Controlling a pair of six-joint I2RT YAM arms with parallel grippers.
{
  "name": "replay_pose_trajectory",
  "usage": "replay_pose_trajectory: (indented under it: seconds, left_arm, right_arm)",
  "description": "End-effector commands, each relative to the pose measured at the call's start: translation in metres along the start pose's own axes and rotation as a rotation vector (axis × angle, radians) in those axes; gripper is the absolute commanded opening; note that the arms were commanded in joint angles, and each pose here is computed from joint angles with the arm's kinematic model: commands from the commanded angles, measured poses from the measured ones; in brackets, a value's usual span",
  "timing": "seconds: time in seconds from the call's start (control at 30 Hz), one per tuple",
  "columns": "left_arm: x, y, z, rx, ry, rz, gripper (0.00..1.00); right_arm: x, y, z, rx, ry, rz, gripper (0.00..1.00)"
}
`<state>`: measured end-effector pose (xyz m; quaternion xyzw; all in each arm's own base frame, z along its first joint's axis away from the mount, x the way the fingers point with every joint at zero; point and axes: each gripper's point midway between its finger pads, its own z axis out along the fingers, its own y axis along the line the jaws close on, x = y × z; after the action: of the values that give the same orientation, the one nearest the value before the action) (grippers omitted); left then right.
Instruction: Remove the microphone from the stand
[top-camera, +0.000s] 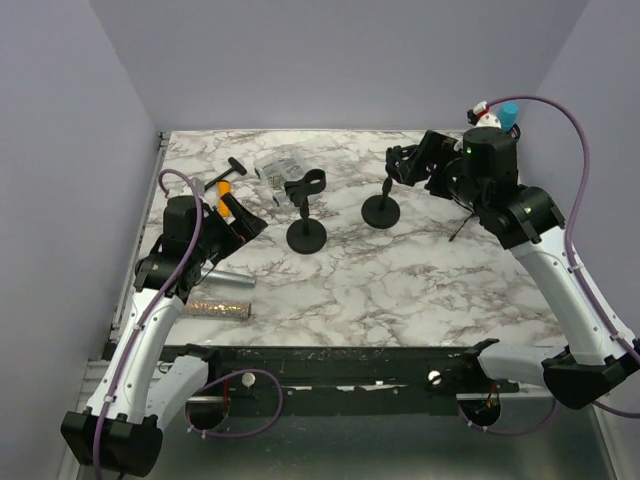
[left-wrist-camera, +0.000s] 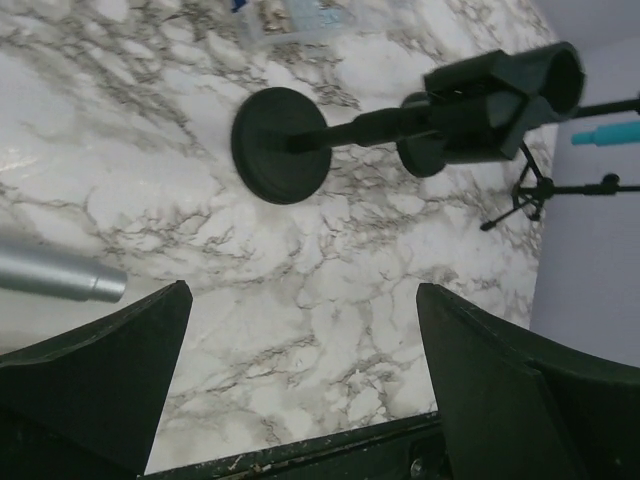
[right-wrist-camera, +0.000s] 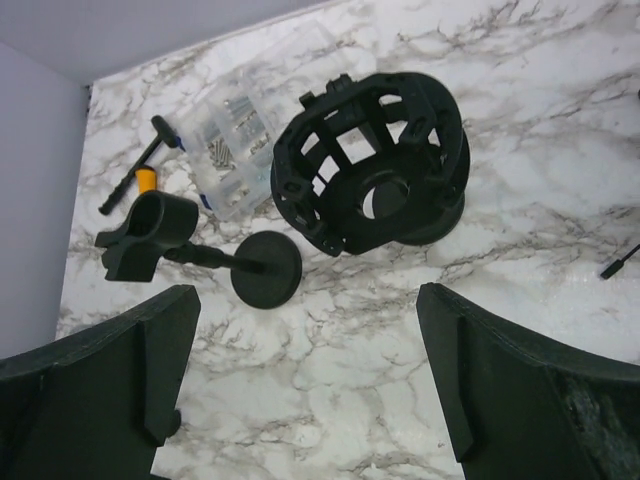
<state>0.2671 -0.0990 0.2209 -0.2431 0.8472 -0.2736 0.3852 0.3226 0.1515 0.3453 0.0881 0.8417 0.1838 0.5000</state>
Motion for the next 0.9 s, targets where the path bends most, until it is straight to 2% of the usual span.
replay_pose_trajectory:
  seconds: [0.0,0.1,0.17,0.27,0.47,0.67,0.87]
  left_arm:
    - [0.007,-0.068,-0.024,0.348,0.016,0.202,0.99]
    - [0.005,-0.115,-0.043,0.588,-0.008,0.294,0.98]
    - [0.002,-0.142,-0.051,0.691,-0.018,0.338,0.99]
    - [-0.002,-0.178,-0.045,0.773,0.025,0.357,0.98]
    - [-0.013,-0.254,-0.016,0.922,0.12,0.316,0.9]
    - [-0.008,-0.317,0.04,0.955,0.221,0.327,0.89]
    - [-0.002,-0.341,0.094,0.897,0.266,0.301,0.89]
  right_arm:
    - [-0.014,-0.012,-0.006,0.064,-0.027,-0.048,1.0]
    - [-0.012,-0.009,-0.012,0.035,-0.017,-0.059,1.0]
    - [-0.008,-0.007,-0.016,0.008,-0.011,-0.054,1.0]
    - [-0.001,-0.008,-0.024,-0.015,-0.01,-0.037,1.0]
    - [0.004,-0.01,-0.046,-0.05,-0.022,-0.003,1.0]
    - [0.003,-0.016,-0.07,-0.068,-0.061,0.005,1.0]
    - [0.003,-0.021,-0.091,-0.086,-0.086,-0.002,1.0]
